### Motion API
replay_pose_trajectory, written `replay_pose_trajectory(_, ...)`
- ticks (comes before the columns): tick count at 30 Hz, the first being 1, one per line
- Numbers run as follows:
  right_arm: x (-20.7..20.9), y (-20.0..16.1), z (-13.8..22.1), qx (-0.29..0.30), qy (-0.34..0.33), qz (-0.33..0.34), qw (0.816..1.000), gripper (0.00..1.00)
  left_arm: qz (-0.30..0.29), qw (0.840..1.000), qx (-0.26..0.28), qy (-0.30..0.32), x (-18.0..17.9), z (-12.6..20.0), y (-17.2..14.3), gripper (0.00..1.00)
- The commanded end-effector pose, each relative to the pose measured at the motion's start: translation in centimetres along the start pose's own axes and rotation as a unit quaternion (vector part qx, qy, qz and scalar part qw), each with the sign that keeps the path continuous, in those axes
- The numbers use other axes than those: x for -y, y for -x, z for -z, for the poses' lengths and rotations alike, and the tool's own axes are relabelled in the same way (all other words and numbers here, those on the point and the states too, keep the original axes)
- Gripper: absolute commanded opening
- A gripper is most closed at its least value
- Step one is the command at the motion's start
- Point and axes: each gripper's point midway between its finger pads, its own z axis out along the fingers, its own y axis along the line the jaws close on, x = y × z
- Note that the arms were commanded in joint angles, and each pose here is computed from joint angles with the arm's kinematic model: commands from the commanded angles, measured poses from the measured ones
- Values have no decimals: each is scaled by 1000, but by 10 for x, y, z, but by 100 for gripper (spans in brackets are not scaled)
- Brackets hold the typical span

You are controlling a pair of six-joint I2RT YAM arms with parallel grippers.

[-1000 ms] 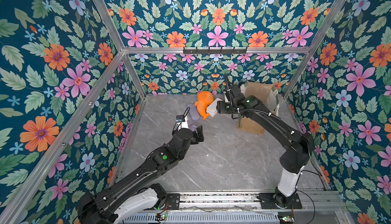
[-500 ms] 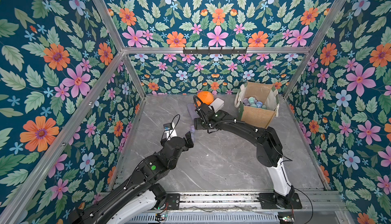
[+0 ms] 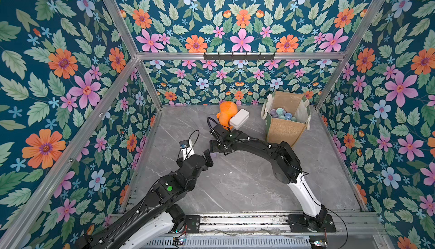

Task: Put the hourglass into the canvas bag
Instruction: Pick up the hourglass from the center of the board.

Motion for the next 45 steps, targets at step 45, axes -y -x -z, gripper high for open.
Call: replay_pose_trajectory(45,33,-23,-5,-21,-84,63,994,41,8,1000,7,-3,5,-3,4,100)
